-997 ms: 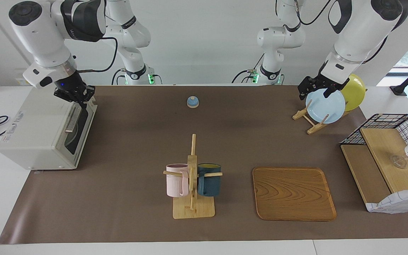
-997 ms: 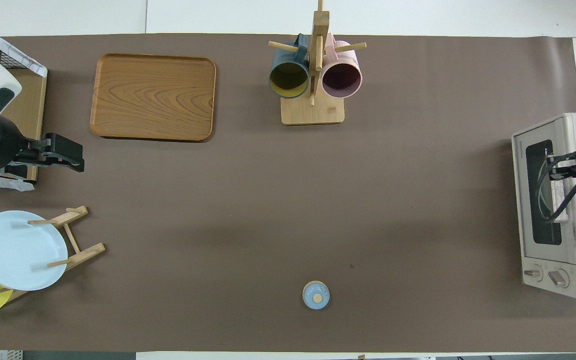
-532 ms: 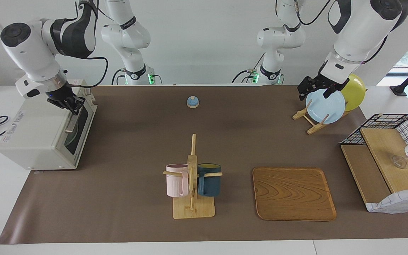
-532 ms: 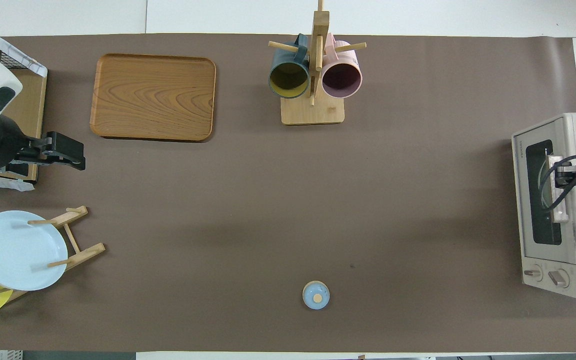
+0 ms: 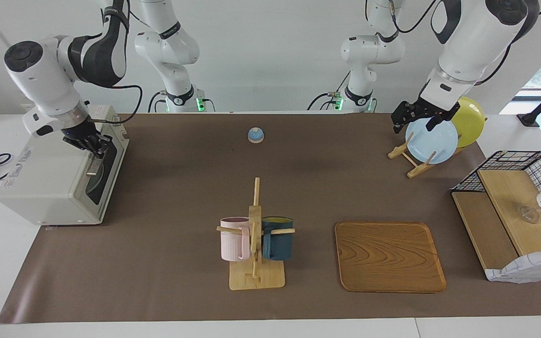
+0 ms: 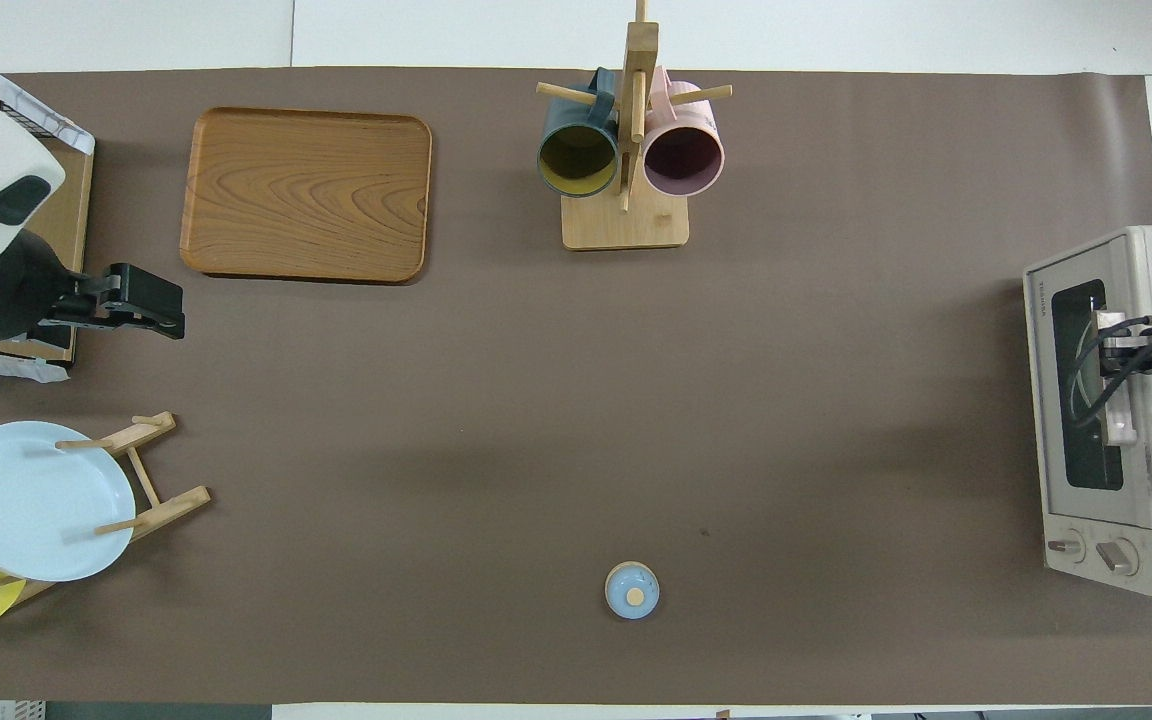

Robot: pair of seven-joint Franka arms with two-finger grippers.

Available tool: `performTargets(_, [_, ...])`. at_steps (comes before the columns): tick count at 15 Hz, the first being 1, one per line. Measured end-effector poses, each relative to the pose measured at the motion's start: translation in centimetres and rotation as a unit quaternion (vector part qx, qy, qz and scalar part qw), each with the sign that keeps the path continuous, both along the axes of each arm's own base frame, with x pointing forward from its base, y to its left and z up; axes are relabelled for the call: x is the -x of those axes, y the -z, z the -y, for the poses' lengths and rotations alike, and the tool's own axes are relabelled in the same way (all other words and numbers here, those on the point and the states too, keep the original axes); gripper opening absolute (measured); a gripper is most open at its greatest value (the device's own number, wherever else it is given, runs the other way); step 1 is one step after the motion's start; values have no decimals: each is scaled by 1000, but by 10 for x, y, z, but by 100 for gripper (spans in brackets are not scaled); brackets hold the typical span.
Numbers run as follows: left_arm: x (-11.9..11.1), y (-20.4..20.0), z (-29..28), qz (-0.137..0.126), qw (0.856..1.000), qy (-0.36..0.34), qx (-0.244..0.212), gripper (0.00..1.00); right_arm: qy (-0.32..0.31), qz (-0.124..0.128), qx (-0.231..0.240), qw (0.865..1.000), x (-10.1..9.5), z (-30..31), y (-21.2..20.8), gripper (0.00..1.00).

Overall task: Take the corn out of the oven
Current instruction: 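Reach the right gripper to the toaster oven door handle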

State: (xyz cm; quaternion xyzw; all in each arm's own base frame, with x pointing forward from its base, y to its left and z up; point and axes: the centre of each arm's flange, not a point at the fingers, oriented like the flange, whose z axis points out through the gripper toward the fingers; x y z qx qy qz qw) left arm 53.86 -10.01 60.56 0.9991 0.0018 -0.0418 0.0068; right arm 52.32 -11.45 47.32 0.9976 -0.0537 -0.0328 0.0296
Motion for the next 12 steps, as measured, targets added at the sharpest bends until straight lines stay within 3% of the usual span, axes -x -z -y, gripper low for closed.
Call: performTargets(12, [0,-1,5,5,1000,4,1,100,-49,3,-2,999,0,-26,12,1])
